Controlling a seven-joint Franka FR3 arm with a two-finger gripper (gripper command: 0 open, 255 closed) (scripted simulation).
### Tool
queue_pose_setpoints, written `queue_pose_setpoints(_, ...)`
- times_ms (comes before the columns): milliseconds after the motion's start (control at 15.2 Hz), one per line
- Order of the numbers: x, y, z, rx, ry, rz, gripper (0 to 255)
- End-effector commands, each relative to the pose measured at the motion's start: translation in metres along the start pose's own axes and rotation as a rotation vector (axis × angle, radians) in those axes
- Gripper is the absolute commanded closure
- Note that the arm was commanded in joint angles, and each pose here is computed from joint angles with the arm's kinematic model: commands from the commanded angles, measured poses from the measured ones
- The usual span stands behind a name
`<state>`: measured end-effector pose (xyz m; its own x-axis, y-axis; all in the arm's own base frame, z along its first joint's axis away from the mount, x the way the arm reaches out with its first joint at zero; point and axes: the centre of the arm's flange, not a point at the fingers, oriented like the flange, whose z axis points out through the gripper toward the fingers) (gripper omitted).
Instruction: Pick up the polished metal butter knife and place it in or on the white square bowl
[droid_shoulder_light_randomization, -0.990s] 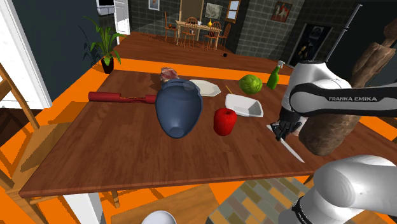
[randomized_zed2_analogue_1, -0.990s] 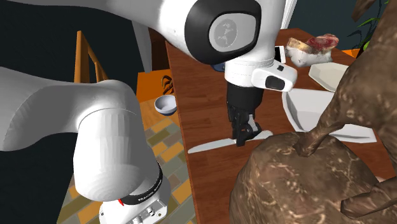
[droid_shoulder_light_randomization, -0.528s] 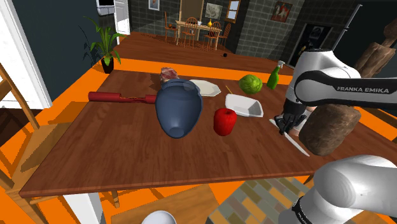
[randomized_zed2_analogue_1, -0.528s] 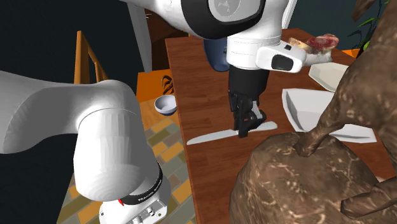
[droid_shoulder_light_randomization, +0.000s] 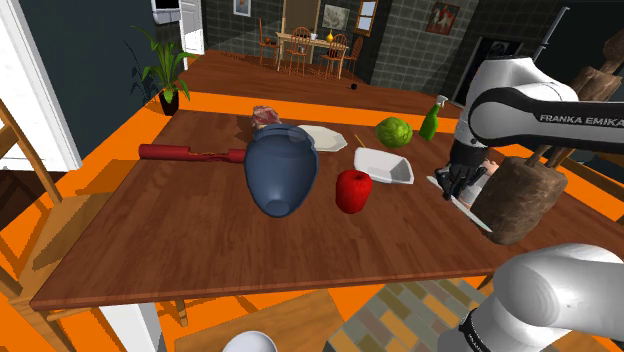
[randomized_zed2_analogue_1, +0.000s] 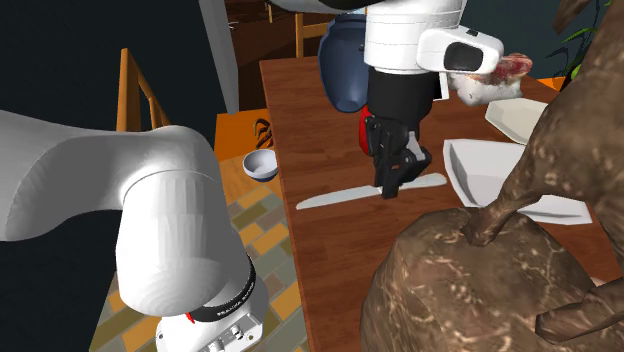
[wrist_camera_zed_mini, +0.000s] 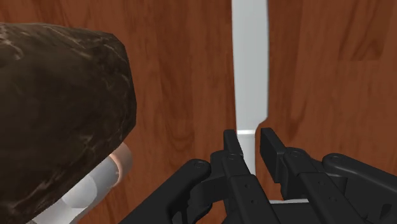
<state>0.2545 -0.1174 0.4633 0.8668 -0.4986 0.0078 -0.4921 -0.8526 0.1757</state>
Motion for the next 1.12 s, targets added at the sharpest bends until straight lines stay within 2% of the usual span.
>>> queue_pose_setpoints(0, 0.020, 0.000, -0.003, 0.000, -0.001, 0.000, 255)
queue_pose_setpoints(1056, 0.229, -0.028, -0.015, 0.000, -0.001, 0.000, 255)
